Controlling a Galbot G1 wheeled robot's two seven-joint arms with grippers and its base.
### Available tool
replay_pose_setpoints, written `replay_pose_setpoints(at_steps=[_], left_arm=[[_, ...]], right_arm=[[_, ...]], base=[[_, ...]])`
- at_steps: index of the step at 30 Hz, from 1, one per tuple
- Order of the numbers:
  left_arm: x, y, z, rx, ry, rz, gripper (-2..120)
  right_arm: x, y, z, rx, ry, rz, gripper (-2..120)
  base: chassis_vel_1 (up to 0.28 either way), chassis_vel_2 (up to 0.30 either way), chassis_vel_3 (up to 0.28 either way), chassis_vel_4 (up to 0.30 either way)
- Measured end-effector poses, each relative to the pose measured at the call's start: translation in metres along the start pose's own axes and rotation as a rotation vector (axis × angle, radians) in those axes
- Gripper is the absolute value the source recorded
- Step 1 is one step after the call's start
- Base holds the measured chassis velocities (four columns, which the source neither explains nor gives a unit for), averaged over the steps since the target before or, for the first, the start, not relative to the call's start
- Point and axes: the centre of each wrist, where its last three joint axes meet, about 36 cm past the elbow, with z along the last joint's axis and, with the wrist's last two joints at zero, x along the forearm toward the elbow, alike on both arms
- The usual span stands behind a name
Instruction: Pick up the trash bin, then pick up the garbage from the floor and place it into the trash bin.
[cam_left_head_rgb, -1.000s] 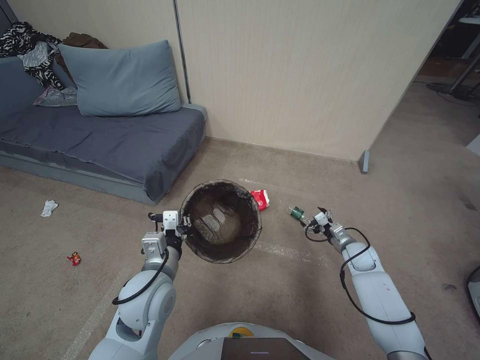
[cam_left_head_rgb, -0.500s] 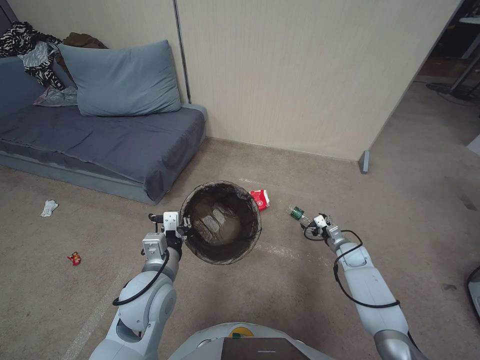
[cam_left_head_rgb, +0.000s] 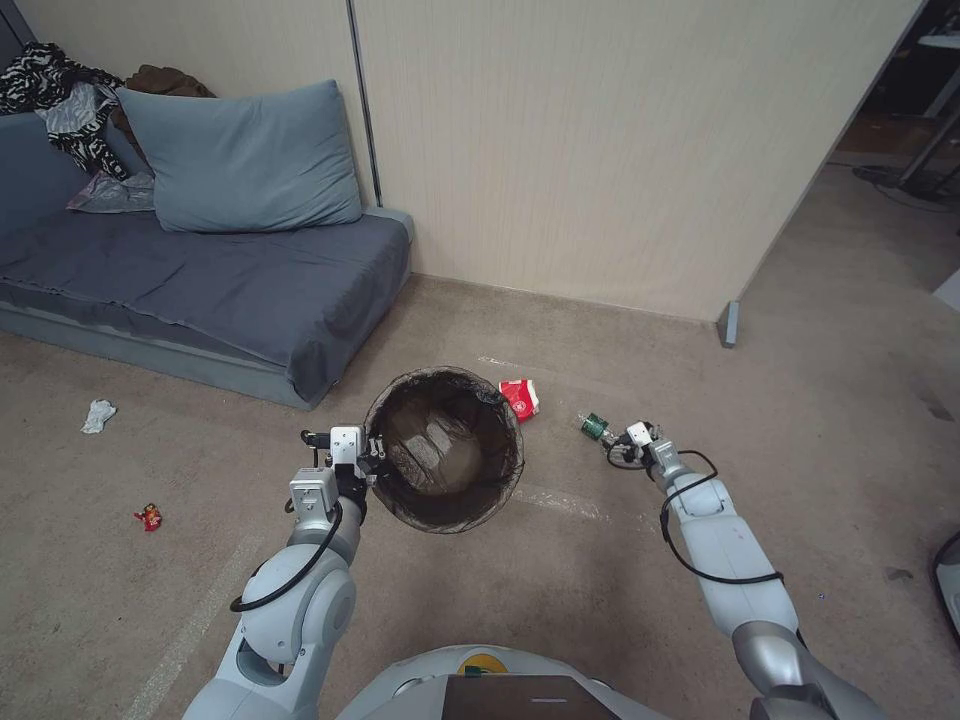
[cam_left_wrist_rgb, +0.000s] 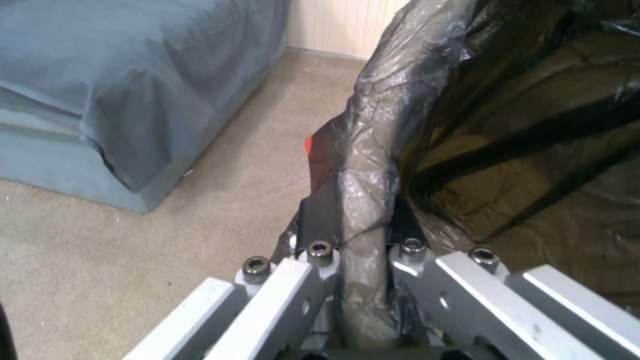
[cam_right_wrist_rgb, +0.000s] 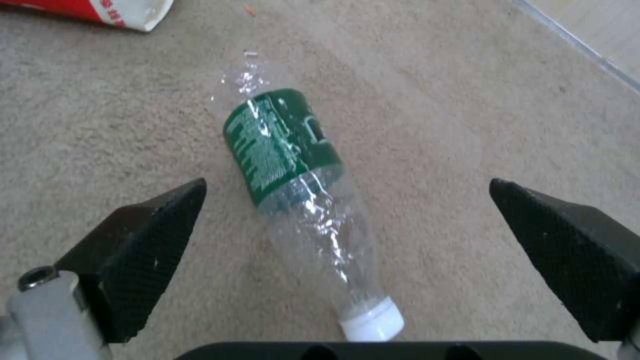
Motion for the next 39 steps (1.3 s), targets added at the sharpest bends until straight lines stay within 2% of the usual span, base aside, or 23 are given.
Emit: replay_pose_setpoints(at_steps=[15,33,39], left_arm=[[0.0,0.0,0.001,-0.005,0.005,-0.002,0],[0.0,0.0,0.003,-0.012,0.014,-0.006,0],[0.0,0.001,0.004,-0.015,0.016,-0.009,0]], right_arm=[[-0.029,0.008,-0.009,-0.051,0.041,-0.012,100],[-0.039,0.011,-0.003,-0.205,0.183,0.032,100],[-0.043,0.015,-0.007,-0.305,0.218,0.031,100]], base=[[0.0,0.0,0.0,0.0],[0.0,0.0,0.0,0.0],[0.0,0.0,0.0,0.0]])
